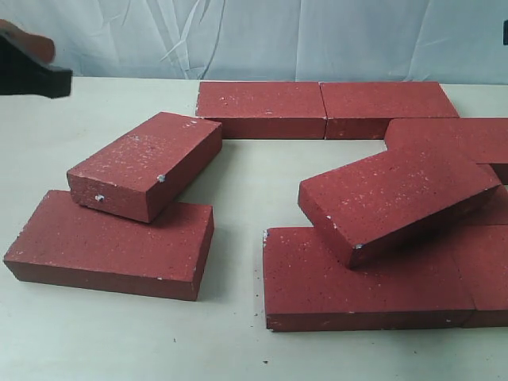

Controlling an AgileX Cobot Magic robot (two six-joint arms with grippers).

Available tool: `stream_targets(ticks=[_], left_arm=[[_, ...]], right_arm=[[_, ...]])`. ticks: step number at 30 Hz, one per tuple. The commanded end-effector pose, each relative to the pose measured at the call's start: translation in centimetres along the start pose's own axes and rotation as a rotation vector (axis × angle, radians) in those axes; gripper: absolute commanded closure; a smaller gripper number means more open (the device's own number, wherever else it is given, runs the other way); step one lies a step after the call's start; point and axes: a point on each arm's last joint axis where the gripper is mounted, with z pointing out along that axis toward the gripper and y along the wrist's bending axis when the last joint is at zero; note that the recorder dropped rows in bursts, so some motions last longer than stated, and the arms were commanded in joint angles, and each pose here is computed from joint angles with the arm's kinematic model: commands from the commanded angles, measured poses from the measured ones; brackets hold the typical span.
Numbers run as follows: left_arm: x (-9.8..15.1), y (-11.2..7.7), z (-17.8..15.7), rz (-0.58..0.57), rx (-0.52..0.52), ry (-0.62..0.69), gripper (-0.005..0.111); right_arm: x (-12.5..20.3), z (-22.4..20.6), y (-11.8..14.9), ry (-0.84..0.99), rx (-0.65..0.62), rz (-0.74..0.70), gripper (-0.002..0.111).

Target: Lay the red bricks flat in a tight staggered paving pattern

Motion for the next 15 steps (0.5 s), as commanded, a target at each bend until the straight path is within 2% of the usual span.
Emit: stream_targets(ticks=[1, 5, 8, 11, 15], left_arm=[[0.5, -2.3, 1.8, 0.066, 0.077, 0.105, 0.107], [1.4, -4.5, 3.4, 0.124, 0.145, 0.172, 0.107], [2.2, -6.2, 4.4, 0.16, 0.191, 0.233, 0.107], [2.5, -7.9, 5.1, 0.202, 0.232, 0.29, 0.107], [2.8, -10.2, 6.5, 0.244, 0.28, 0.356, 0.107]], right_arm=[[0.0, 1.6, -0.4, 0.115, 0.021, -0.062, 0.109], [0.5, 3.5, -1.0, 0.201, 0.024, -0.073, 0.109], [1.1, 5.0, -2.4, 0.272, 0.029, -0.041, 0.109], [1.8, 6.4, -3.2, 0.317, -0.02, -0.019, 0.109], [3.1, 8.7, -3.2, 0.383, -0.078, -0.065, 0.109]])
